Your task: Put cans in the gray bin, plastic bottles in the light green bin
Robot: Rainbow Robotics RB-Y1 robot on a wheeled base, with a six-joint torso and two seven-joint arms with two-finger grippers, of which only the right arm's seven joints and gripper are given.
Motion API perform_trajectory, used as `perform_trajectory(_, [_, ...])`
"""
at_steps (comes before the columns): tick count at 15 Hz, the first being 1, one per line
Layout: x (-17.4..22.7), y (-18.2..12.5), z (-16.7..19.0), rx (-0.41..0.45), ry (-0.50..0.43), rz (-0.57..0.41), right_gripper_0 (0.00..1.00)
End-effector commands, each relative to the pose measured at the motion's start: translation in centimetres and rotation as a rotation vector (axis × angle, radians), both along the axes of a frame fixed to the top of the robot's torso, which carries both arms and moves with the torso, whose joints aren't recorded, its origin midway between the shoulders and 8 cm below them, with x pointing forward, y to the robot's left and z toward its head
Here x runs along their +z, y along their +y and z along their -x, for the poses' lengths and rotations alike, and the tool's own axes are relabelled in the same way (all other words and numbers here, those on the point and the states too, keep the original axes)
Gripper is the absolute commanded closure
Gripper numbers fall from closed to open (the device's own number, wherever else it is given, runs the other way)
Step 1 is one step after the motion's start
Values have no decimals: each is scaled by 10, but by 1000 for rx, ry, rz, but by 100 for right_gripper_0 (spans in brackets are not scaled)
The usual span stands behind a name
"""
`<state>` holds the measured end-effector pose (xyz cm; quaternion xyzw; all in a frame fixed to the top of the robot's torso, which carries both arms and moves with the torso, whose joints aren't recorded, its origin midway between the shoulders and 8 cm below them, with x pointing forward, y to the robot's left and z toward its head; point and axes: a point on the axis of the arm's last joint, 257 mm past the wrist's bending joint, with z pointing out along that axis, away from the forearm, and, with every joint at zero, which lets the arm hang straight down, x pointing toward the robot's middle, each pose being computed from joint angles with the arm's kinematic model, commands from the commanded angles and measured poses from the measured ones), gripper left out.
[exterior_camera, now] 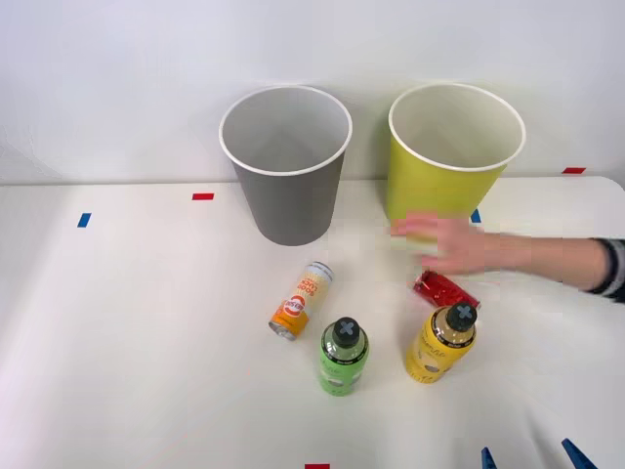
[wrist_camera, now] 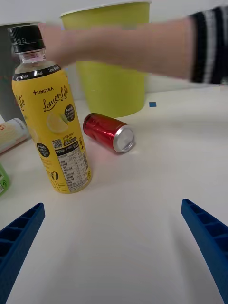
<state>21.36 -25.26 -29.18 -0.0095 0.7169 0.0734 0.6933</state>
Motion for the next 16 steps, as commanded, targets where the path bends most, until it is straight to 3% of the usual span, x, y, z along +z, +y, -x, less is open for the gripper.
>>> perform_trajectory(1, [0,0,0,0,0,0,0])
perform_trajectory(16, [0,0,0,0,0,0,0])
